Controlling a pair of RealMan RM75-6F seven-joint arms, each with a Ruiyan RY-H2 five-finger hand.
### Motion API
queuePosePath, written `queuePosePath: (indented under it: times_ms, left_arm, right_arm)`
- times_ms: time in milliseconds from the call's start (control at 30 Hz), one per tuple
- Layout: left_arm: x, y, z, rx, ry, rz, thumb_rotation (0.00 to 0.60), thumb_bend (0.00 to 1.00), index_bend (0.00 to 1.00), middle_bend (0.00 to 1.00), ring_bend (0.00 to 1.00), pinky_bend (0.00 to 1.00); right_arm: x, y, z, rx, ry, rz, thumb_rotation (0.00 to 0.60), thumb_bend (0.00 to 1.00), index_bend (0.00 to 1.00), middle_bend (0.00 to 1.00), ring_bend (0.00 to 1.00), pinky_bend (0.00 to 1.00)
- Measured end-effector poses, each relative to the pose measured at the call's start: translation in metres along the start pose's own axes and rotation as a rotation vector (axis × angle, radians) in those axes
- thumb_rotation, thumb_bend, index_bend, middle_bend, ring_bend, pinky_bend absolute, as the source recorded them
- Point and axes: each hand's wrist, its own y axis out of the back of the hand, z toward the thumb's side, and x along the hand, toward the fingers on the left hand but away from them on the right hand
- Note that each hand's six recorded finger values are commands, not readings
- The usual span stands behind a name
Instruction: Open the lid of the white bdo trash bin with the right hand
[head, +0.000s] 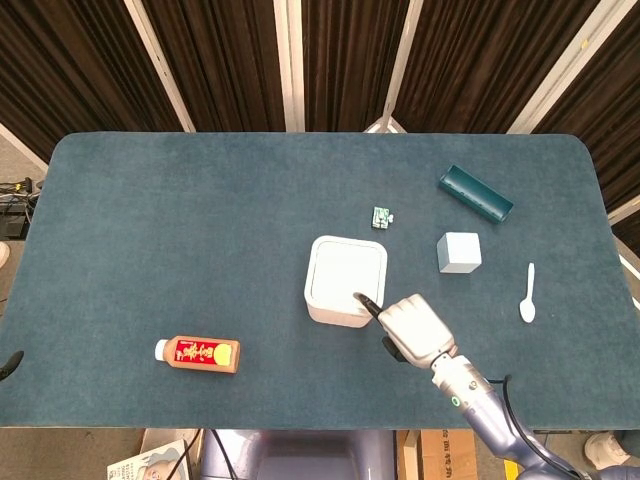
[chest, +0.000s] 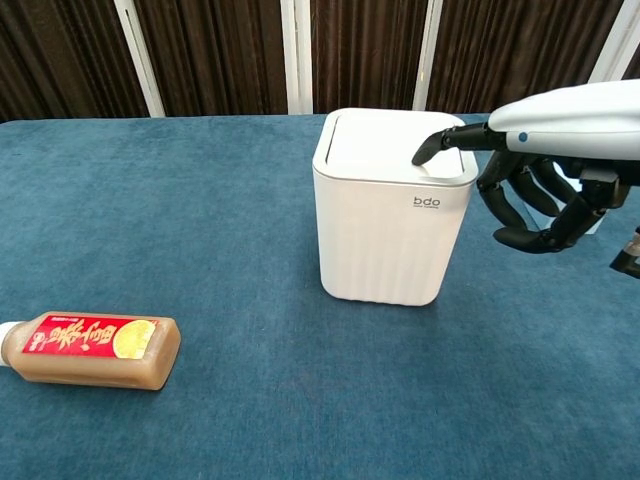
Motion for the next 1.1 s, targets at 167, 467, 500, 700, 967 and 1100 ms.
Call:
queuePosePath:
  times_ms: [167,467,500,700,967,1100]
  left_arm:
    - [0.000,0.001,0.000,-0.003,0.001,0.005,0.600,0.02,0.12,0.01,0.00,0.00]
    - [0.000,0.001,-0.001,-0.005,0.010,0.004,0.600,0.02,0.12,0.01,0.00,0.00]
    - [0.000,0.001,-0.001,-0.005,0.010,0.003,0.600,0.02,0.12,0.01,0.00,0.00]
    - [-0.001,0.000,0.001,-0.004,0.007,0.003,0.600,0.02,0.12,0.01,0.00,0.00]
    - [-0.002,-0.001,0.003,0.004,0.005,0.001,0.600,0.02,0.12,0.01,0.00,0.00]
    - [-0.002,-0.002,0.003,0.011,0.002,-0.005,0.600,0.02,0.12,0.01,0.00,0.00]
  right_arm:
    - [-0.001,-0.005,0.000,0.024,-0.006,0.025,0.600,0.43,0.32,0.63,0.67,0.67]
    - [0.010,0.015,-0.011,-0.076,-0.060,-0.066,0.600,0.43,0.08,0.48,0.63,0.67]
    - [0.014,0.019,-0.018,-0.095,-0.079,-0.092,0.600,0.43,0.08,0.47,0.62,0.67]
    - [0.045,0.023,-0.057,-0.197,-0.203,-0.193,0.600,0.40,0.05,0.38,0.61,0.66]
    - [0.089,-0.001,-0.111,-0.258,-0.341,-0.251,0.600,0.29,0.04,0.19,0.34,0.40]
    - [0.106,-0.018,-0.133,-0.221,-0.392,-0.286,0.600,0.27,0.04,0.17,0.27,0.32]
